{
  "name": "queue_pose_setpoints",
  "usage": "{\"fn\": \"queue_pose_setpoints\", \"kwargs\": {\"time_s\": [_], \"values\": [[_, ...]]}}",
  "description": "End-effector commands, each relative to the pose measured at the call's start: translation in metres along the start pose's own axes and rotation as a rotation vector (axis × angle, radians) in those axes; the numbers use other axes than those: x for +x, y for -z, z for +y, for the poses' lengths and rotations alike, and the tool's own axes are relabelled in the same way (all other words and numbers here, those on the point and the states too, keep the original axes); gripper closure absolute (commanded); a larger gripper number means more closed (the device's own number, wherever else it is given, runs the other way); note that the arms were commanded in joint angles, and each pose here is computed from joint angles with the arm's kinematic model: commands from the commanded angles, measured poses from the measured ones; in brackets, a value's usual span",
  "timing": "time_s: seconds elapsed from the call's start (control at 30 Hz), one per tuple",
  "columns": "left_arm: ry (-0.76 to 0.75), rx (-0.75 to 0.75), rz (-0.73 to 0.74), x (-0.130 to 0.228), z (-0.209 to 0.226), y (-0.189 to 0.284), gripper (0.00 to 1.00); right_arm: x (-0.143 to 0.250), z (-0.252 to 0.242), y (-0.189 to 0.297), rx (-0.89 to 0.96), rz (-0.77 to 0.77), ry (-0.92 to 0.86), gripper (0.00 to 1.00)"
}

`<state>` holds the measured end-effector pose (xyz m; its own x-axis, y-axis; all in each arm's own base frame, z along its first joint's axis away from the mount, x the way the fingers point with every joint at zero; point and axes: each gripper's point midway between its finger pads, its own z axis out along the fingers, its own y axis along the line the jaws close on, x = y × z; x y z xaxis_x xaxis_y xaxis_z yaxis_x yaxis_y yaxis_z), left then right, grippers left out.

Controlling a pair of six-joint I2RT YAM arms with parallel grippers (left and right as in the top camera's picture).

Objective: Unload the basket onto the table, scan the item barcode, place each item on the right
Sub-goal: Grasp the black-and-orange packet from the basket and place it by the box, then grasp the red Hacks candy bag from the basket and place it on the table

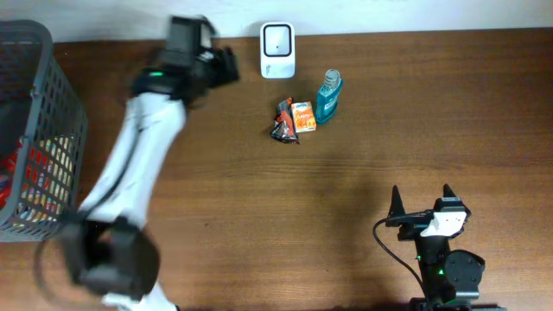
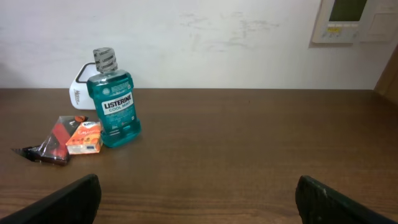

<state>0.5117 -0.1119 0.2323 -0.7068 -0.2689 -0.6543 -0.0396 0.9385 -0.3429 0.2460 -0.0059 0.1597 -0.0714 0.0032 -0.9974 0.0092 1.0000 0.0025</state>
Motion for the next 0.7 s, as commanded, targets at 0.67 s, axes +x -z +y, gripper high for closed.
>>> {"fn": "queue_pose_setpoints", "kwargs": {"time_s": [0.67], "values": [[0.017, -0.712, 0.096, 0.001, 0.444, 0.164, 0.09, 0.003, 0.001, 0.0, -0.001, 0.004, 0.003, 0.01]]}}
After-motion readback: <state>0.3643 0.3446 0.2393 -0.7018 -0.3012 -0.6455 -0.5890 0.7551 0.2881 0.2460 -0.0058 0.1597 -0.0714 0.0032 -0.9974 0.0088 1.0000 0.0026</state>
